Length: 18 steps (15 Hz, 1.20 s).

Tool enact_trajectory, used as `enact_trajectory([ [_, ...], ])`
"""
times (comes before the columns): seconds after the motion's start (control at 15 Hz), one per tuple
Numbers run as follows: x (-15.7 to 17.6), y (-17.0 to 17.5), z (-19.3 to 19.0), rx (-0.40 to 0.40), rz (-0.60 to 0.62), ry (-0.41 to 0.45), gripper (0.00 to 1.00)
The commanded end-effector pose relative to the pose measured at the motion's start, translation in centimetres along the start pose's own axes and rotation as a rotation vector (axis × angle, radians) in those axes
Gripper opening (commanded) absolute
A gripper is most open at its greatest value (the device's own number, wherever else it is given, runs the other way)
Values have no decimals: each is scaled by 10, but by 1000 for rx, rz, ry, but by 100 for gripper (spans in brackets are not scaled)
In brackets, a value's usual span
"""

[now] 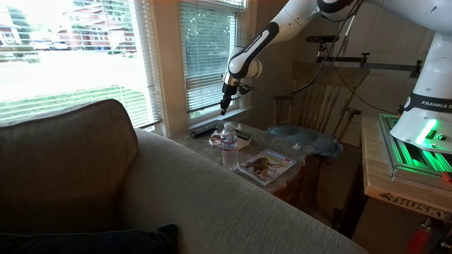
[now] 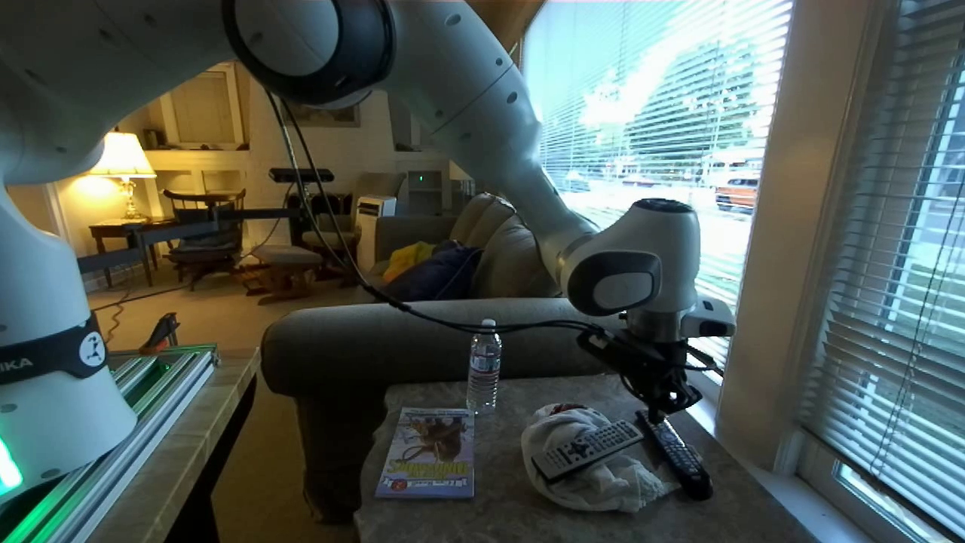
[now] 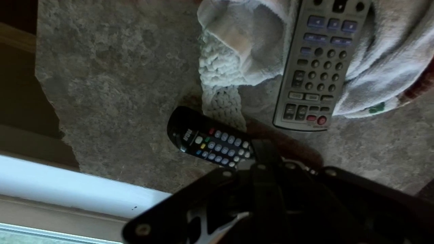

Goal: Put the grey remote control on top of the white towel then press a button on the remote control.

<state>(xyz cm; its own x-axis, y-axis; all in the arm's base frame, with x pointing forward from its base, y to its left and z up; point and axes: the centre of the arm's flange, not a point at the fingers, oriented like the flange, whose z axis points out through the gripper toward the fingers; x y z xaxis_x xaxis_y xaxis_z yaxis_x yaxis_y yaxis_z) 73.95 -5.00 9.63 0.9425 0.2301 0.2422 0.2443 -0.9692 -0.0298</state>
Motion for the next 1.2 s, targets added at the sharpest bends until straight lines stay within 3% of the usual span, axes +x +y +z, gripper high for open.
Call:
enact_trajectory([
  [0.0,16,-15,7,-9,-26,21,0],
  [1.13,38,-48,53,96,-39,-62,0],
])
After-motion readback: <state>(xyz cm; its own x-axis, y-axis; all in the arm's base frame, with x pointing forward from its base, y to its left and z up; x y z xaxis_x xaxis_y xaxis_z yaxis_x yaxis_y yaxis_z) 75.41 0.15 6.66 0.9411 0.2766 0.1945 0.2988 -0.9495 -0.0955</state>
